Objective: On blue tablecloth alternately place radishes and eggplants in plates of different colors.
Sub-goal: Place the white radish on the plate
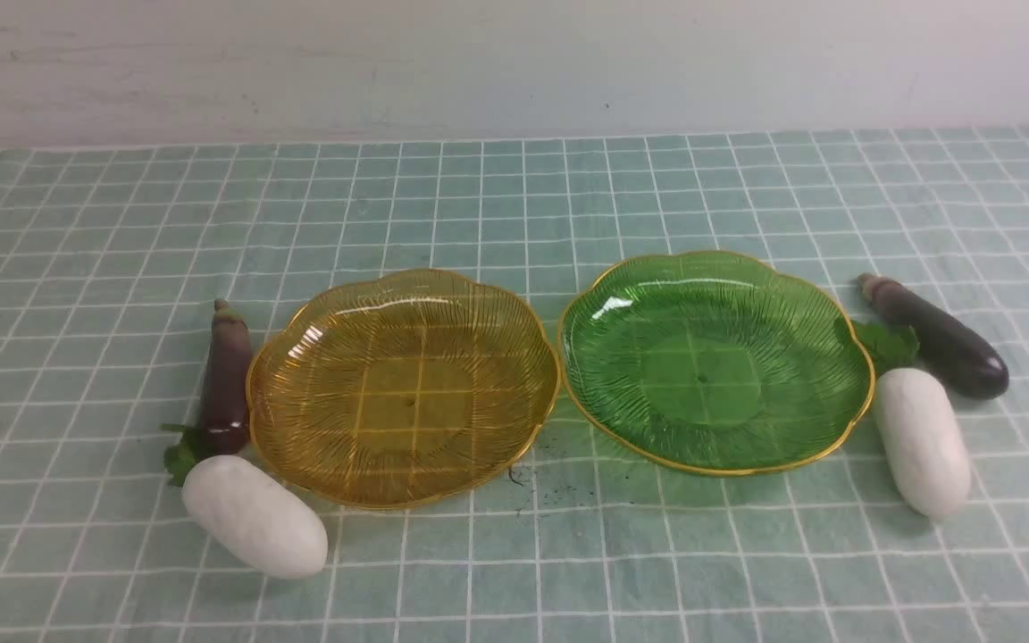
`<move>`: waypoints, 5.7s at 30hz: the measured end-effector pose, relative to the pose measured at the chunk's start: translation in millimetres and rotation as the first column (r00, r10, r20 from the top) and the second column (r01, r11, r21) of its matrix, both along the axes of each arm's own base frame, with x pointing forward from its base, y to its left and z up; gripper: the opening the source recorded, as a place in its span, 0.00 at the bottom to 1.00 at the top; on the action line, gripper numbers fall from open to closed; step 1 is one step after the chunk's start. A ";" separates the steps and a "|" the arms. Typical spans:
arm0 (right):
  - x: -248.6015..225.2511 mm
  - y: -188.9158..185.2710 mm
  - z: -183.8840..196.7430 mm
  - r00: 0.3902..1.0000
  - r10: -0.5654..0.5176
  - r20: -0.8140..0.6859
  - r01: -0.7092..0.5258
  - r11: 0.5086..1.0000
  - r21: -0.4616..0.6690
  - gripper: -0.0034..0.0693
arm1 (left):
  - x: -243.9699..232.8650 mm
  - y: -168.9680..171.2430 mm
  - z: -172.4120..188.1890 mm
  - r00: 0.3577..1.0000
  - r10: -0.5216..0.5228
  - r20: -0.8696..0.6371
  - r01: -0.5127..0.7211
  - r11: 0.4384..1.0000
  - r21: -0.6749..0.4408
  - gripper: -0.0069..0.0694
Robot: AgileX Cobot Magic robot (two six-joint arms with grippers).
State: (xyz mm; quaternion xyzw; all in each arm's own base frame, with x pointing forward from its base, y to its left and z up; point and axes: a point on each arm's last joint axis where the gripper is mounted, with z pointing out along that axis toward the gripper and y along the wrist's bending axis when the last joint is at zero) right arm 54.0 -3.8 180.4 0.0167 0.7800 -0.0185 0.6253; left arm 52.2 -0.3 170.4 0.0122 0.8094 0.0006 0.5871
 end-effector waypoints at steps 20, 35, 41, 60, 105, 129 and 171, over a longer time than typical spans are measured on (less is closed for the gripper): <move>0.0 0.0 0.0 1.000 0.000 0.000 0.000 1.000 0.000 0.03 | 0.0 0.0 0.0 1.000 0.000 0.000 0.000 1.000 0.000 0.08; 0.0 0.0 0.0 1.000 0.000 0.000 0.000 1.000 0.000 0.03 | 0.0 0.0 0.0 1.000 0.000 0.000 0.000 1.000 0.000 0.08; 0.0 0.0 0.0 1.000 0.000 0.000 0.000 1.000 0.000 0.03 | 0.0 0.0 0.0 1.000 0.000 0.000 0.000 1.000 0.000 0.08; 2.6 8.2 13.6 0.986 -0.105 0.132 -0.044 0.598 0.800 0.03 | 2.0 -18.0 16.8 0.995 0.092 -0.034 -0.061 0.308 -0.949 0.08; 260.9 9.8 41.7 0.499 0.171 -0.849 -0.017 0.982 0.188 0.31 | 95.5 -57.1 54.7 0.583 -0.537 -0.609 0.155 0.810 -0.565 0.08; 286.9 7.0 -23.7 0.333 0.159 -0.929 -0.015 0.987 0.163 0.68 | 98.0 -55.9 54.8 0.607 -0.519 -0.602 0.151 0.819 -0.554 0.08; 333.2 74.3 16.2 0.404 0.487 -0.774 -0.231 0.874 0.428 0.78 | 101.0 -54.3 55.0 0.634 -0.498 -0.591 0.149 0.829 -0.539 0.08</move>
